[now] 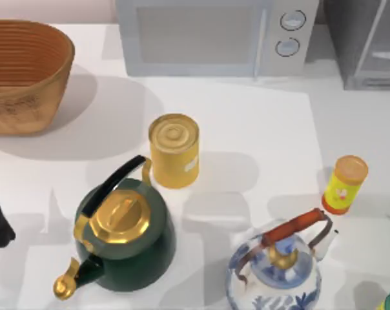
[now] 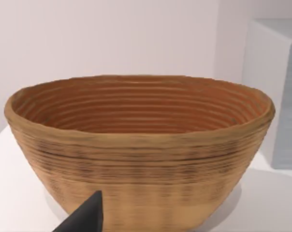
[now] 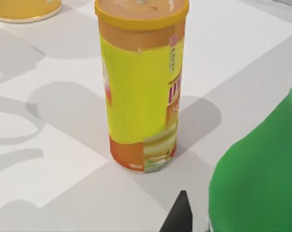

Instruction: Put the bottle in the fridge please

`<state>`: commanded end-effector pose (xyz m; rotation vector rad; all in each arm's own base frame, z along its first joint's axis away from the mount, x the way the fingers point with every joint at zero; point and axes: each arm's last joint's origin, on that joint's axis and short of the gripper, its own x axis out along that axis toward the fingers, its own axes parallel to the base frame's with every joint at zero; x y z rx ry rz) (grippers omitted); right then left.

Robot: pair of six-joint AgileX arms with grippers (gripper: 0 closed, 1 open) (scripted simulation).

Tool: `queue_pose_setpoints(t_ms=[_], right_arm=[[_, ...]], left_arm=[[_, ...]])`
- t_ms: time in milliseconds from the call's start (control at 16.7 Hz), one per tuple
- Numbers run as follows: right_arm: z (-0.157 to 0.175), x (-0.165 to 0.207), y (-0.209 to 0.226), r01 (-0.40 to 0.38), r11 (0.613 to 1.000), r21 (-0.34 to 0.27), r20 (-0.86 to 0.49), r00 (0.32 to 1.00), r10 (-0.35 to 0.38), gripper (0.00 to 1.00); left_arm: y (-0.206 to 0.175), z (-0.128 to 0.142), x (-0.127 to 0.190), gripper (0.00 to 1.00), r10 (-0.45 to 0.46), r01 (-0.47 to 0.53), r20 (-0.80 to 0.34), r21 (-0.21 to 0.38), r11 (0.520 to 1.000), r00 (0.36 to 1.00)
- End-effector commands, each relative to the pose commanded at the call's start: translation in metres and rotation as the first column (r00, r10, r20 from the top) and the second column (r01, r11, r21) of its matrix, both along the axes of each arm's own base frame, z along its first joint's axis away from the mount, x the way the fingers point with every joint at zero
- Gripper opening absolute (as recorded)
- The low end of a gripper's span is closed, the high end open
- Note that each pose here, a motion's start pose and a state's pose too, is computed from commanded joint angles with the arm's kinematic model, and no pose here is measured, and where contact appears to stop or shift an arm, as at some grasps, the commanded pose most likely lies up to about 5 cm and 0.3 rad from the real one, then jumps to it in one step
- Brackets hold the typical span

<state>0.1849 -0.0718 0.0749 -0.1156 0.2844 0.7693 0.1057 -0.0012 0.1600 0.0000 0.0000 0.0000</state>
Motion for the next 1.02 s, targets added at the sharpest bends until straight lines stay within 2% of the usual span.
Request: queue_pose_setpoints(t_ms=[120,180,720,1020], right_arm=[[0.0,0.0,0.0,0.0,1.0,0.0,0.0,1.0,0.0,0.03],[0.0,0.0,0.0,0.0,1.0,0.0,0.0,1.0,0.0,0.01],[0.0,0.0,0.0,0.001,1.0,0.0,0.0,1.0,-0.001,0.01],[0.005,0.011,-0.012,-0.041,0.998,-0.042,0.047,0.998,0.043,0.01]], left_arm=[[0.0,0.0,0.0,1.0,0.0,0.0,0.0,0.0,1.0,1.0],[0.0,0.0,0.0,1.0,0.0,0.0,0.0,0.0,1.0,1.0],[0.0,0.0,0.0,1.0,0.0,0.0,0.0,0.0,1.0,1.0],[0.0,0.0,0.0,1.0,0.0,0.0,0.0,0.0,1.0,1.0]])
